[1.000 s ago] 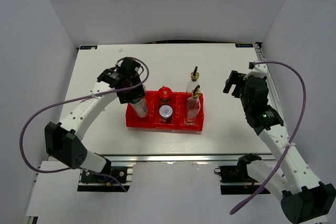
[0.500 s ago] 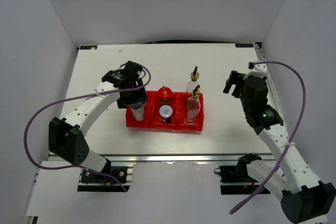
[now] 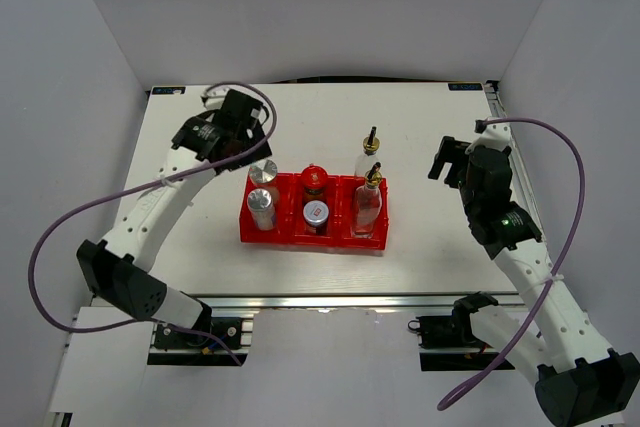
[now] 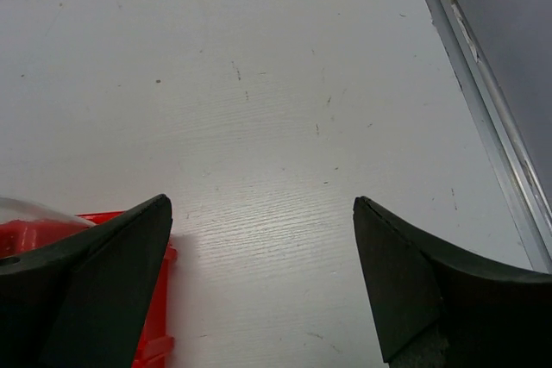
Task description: Organize the condiment bottles
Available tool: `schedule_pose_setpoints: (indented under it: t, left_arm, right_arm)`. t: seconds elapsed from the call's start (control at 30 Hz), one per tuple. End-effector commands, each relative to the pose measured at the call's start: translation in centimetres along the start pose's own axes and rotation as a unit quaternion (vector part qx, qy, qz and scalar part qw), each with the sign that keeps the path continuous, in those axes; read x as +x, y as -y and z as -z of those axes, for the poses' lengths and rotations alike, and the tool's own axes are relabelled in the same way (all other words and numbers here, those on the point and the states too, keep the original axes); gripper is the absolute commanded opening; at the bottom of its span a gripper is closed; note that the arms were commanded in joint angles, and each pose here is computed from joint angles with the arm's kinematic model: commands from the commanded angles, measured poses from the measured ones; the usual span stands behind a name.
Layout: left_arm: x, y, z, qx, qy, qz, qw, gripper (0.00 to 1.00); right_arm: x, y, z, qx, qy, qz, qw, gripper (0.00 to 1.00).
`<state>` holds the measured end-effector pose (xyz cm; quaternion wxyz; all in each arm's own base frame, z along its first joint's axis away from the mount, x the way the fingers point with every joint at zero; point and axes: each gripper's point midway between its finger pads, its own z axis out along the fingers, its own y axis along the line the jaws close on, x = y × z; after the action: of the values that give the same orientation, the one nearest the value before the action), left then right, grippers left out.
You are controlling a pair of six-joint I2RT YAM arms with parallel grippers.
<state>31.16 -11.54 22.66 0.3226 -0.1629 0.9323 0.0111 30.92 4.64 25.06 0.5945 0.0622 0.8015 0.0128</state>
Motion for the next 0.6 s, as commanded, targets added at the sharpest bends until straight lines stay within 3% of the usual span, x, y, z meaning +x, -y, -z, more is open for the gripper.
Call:
schedule_pose_setpoints:
  t: [0.0,0.1,0.27,0.33,0.37,0.4,0.47,0.5,0.57]
  left_arm:
    - [-8.8,-3.8,4.9,-0.064,0.205,0.090,0.972,0.98]
    - [-12.4,-5.3,4.7,-0.089,0.292,0.141,0.942,0.98]
    - [-13.8,-10.9,-1.4,-0.171,0.299,0.155,0.926,0.98]
    - [-15.0,-11.9,-0.7,-0.142,0.345,0.173,0.912,0.98]
    - [-14.6,-12.1,-0.6,-0.131,0.358,0.168,0.909,0.98]
    - [-11.4,-13.2,-2.9,-0.143,0.348,0.148,0.915,0.98]
    - [-11.8,-13.4,0.2,-0.087,0.420,0.151,0.890,0.98]
    - [-8.7,-14.1,-2.0,-0.086,0.412,0.131,0.897,0.98]
    - [-8.4,-15.4,1.0,-0.061,0.487,0.155,0.857,0.98]
  right_arm:
    - [-1.8,1.2,0.5,0.030,0.025,0.002,0.999,0.89]
    - [-1.5,1.4,0.3,0.035,0.018,0.005,0.999,0.89]
    - [-0.5,2.6,-0.9,0.051,-0.008,0.001,0.999,0.89]
    - [0.3,4.3,-1.5,0.088,-0.019,-0.011,0.996,0.89]
    - [0.5,5.2,-1.7,0.107,-0.020,-0.016,0.994,0.89]
    - [0.4,6.1,-2.3,0.126,-0.011,-0.022,0.992,0.89]
    - [0.6,7.2,-2.4,0.152,-0.006,-0.030,0.988,0.89]
    - [0.5,7.2,-2.4,0.152,-0.004,-0.037,0.988,0.89]
    - [0.4,7.0,-2.2,0.146,0.008,-0.059,0.987,0.89]
